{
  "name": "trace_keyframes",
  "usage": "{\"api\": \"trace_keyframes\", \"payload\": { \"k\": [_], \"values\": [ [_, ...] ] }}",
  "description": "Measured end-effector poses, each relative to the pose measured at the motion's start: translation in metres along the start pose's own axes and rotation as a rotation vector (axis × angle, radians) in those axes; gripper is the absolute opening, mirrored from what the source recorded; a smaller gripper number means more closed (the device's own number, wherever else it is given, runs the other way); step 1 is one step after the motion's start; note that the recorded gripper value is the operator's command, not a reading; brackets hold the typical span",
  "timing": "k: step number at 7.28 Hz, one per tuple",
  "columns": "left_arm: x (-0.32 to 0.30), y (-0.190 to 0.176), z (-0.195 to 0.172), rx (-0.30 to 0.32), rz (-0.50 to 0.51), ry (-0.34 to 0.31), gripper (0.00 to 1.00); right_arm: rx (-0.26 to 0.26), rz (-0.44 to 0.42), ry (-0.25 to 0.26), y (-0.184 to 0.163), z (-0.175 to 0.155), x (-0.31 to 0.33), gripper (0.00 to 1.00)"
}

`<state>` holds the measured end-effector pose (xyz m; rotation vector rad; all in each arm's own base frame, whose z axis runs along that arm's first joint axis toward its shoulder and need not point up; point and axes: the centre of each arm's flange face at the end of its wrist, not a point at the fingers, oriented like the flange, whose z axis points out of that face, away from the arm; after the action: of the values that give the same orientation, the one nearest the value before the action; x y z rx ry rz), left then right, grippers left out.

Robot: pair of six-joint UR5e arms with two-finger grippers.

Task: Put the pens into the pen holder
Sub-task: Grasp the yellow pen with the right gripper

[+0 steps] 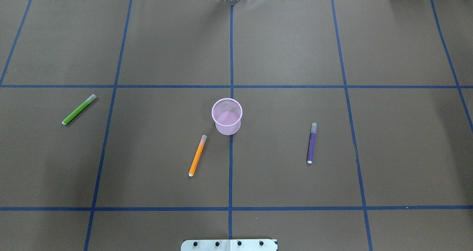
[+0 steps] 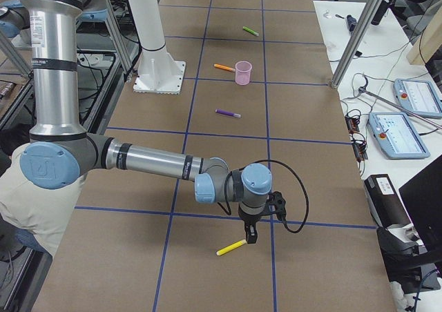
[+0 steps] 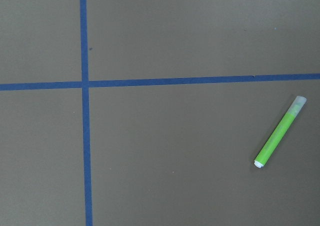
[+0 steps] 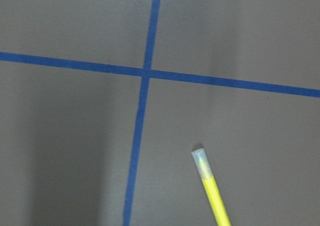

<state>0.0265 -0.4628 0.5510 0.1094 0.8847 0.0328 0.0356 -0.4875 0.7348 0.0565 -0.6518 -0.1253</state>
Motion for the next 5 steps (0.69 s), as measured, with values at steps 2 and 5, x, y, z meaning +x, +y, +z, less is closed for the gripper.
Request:
{"api": "trace_keyframes", "payload": {
  "k": [2, 5],
  "values": [
    [0.003, -0.001, 0.000, 0.005, 0.010, 0.002, 1.00, -0.032, -0.043, 0.004, 0.006, 0.027, 0.017, 0.85],
    [0.005, -0.003, -0.001, 0.009, 0.018, 0.004, 1.00, -0.090, -0.132, -0.009, 0.005, 0.058, 0.007, 0.72]
  ]
}}
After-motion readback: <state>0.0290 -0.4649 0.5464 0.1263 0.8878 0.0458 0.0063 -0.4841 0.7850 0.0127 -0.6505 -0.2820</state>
